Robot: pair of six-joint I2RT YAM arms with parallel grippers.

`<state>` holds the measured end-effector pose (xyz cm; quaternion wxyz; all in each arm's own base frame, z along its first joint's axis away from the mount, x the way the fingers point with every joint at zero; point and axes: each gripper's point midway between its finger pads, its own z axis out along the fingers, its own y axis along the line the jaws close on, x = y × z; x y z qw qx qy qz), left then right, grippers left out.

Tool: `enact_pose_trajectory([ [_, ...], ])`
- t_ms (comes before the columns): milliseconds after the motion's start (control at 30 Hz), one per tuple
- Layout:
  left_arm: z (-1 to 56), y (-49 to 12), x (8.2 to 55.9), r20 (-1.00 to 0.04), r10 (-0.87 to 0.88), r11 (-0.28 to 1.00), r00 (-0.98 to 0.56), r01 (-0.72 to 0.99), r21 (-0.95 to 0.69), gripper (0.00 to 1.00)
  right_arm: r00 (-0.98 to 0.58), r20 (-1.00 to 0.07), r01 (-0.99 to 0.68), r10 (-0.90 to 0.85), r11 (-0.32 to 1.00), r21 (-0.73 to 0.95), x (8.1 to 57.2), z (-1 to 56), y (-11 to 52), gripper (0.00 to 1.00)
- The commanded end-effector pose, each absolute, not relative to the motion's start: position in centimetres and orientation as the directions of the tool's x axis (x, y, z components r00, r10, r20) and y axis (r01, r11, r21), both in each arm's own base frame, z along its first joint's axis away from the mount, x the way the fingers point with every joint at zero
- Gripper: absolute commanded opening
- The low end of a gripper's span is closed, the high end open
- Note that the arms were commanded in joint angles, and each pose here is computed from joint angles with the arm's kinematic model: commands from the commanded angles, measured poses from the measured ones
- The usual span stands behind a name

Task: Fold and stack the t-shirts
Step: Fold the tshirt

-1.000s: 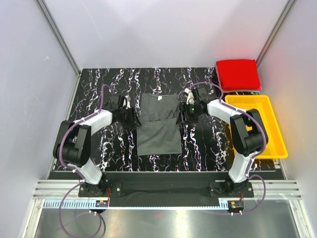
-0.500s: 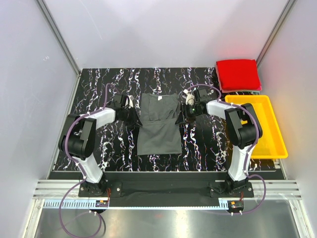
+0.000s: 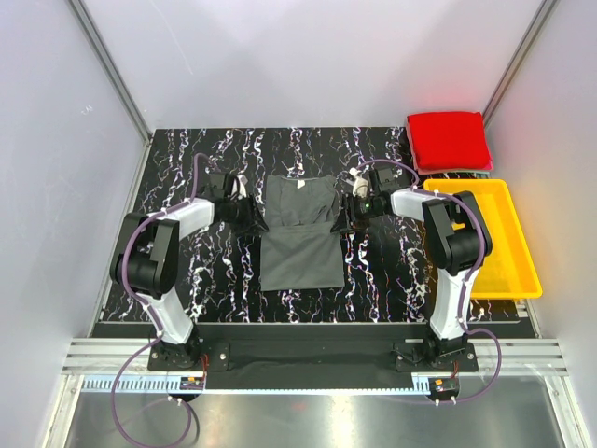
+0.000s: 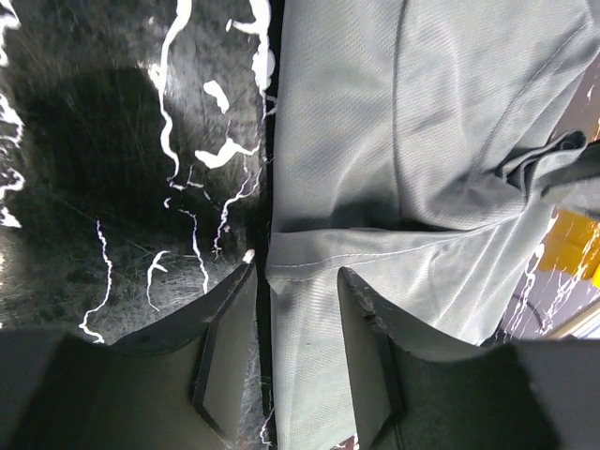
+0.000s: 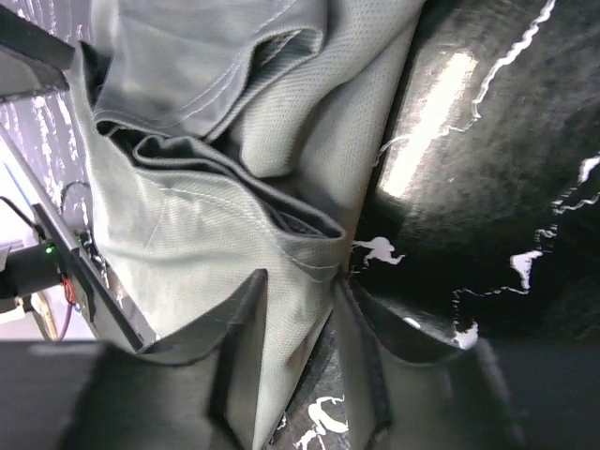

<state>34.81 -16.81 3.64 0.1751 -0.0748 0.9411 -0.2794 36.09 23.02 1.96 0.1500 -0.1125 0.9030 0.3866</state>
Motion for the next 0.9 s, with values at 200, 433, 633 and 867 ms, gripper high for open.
enact_pose_trajectory([
  [200,7.8,-14.8,35.2,-0.37,-0.24,0.886,-0.898,-0.047,-0.461,0.47,-0.917,-0.396,-0.309,-0.049,0.716,0.626,35.8,5.2,22.0,0.49],
  [433,8.2,-15.2,29.9,-0.337,-0.223,0.87,-0.915,-0.03,-0.493,0.52,-0.97,-0.228,-0.081,0.079,0.783,0.616,31.0,5.1,20.3,0.61],
  [633,5.7,-17.0,24.3,-0.265,-0.208,0.834,-0.942,-0.03,-0.551,0.57,-0.963,-0.147,0.104,0.228,0.809,0.578,27.0,4.2,18.7,0.61],
  [867,3.2,-17.4,21.5,-0.215,-0.228,0.815,-0.95,-0.065,-0.576,0.6,-0.956,-0.112,0.159,0.272,0.798,0.582,24.5,3.5,19.0,0.6],
])
